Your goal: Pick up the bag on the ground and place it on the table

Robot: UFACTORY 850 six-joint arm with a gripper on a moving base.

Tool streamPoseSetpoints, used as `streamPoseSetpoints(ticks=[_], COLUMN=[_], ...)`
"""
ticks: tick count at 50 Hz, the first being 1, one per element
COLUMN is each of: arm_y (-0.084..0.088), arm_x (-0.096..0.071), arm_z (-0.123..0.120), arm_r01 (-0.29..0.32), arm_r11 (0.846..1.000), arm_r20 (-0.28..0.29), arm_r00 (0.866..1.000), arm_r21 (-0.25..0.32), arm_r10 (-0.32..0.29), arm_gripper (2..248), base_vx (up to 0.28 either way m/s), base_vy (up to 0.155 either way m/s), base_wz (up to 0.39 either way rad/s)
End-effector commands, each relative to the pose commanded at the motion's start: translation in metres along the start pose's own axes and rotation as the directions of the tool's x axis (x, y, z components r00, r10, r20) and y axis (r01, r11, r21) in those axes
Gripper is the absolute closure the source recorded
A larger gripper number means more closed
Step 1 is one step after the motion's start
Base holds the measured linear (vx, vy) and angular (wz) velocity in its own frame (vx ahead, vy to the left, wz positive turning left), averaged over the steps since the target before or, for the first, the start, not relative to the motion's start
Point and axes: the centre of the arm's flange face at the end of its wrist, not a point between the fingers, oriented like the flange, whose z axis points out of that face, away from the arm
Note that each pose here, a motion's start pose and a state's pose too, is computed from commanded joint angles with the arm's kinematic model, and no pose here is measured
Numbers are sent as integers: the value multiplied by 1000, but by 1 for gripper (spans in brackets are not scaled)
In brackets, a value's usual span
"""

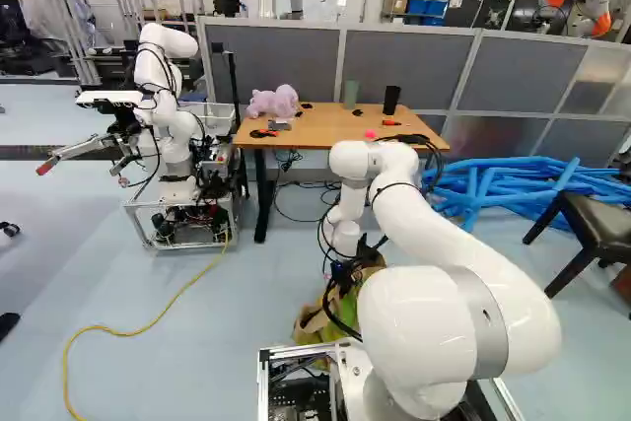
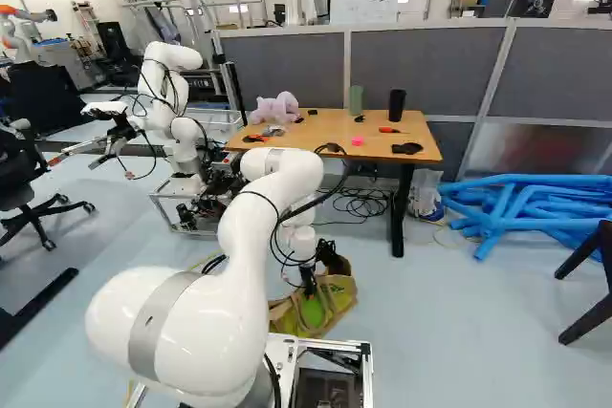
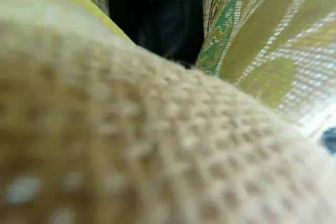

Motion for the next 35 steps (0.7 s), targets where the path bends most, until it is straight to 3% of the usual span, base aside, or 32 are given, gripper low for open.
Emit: streamPoseSetpoints(ticks=[1,2,21,35], arm_y=[0,0,0,1], arm_x=[0,0,0,-1], arm_z=[0,0,0,-17], arm_r01=[0,0,0,0], arm_r11=[1000,1000,1000,1000], arm_r20=[0,0,0,0], arm_r00=[1000,1000,1000,1000], arm_r21=[0,0,0,0], arm_r10=[0,0,0,0], arm_gripper=[186,222,229,229], base_vx=[0,0,0,0], base_vy=[0,0,0,0], base_wz=[0,0,0,0])
